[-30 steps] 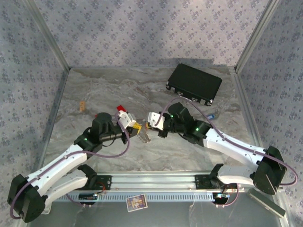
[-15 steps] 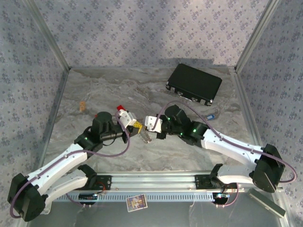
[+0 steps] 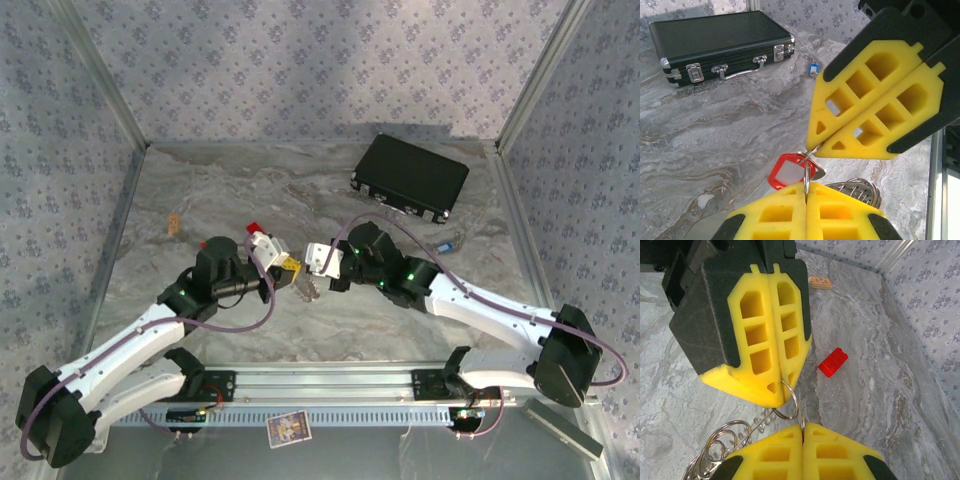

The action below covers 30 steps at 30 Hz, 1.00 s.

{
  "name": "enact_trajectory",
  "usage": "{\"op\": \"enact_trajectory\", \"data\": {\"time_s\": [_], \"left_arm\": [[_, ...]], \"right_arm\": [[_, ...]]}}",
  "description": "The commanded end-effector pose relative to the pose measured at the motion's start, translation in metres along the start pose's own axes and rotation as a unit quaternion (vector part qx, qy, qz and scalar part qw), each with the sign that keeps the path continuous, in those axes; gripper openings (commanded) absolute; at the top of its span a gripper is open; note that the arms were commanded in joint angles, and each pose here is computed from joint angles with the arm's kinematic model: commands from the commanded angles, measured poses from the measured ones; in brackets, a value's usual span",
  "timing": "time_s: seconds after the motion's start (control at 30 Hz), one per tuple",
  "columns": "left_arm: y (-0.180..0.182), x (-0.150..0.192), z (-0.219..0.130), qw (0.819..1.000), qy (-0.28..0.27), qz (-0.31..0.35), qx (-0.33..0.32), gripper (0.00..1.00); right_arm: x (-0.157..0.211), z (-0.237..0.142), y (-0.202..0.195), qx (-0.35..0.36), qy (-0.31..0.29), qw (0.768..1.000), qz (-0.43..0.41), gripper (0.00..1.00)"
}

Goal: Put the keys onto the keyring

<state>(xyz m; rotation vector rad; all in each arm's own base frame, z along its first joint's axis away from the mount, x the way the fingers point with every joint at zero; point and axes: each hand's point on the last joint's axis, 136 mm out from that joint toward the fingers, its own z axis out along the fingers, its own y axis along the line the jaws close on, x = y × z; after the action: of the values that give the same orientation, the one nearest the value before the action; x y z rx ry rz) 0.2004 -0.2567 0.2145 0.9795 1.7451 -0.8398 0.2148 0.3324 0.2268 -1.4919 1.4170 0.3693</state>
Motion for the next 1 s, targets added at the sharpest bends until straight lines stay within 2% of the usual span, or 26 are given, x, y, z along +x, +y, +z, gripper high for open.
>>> {"op": "enact_trajectory", "data": {"time_s": [0.0, 0.17, 0.43, 0.97], "left_arm": [[-0.006, -0.029, -0.004, 0.999, -0.04, 0.016, 0.01, 0.0], [-0.006, -0.03, -0.004, 0.999, -0.041, 0.017, 0.01, 0.0], [0.002, -0.031, -0.007, 0.999, -0.047, 0.016, -0.017, 0.0], [0.0, -0.029, -0.003, 0.999, -0.041, 0.012, -0.008, 0.0]], "right_arm": [[-0.007, -0.003, -0.001, 0.008, -0.011, 1.0, -0.013, 0.0], [-0.007, -0.001, 0.001, 0.004, -0.011, 1.0, -0.012, 0.0], [0.003, -0.006, -0.006, 0.035, 0.007, 0.999, -0.015, 0.0], [-0.007, 0.0, -0.001, 0.023, -0.014, 1.0, -0.011, 0.0]]}}
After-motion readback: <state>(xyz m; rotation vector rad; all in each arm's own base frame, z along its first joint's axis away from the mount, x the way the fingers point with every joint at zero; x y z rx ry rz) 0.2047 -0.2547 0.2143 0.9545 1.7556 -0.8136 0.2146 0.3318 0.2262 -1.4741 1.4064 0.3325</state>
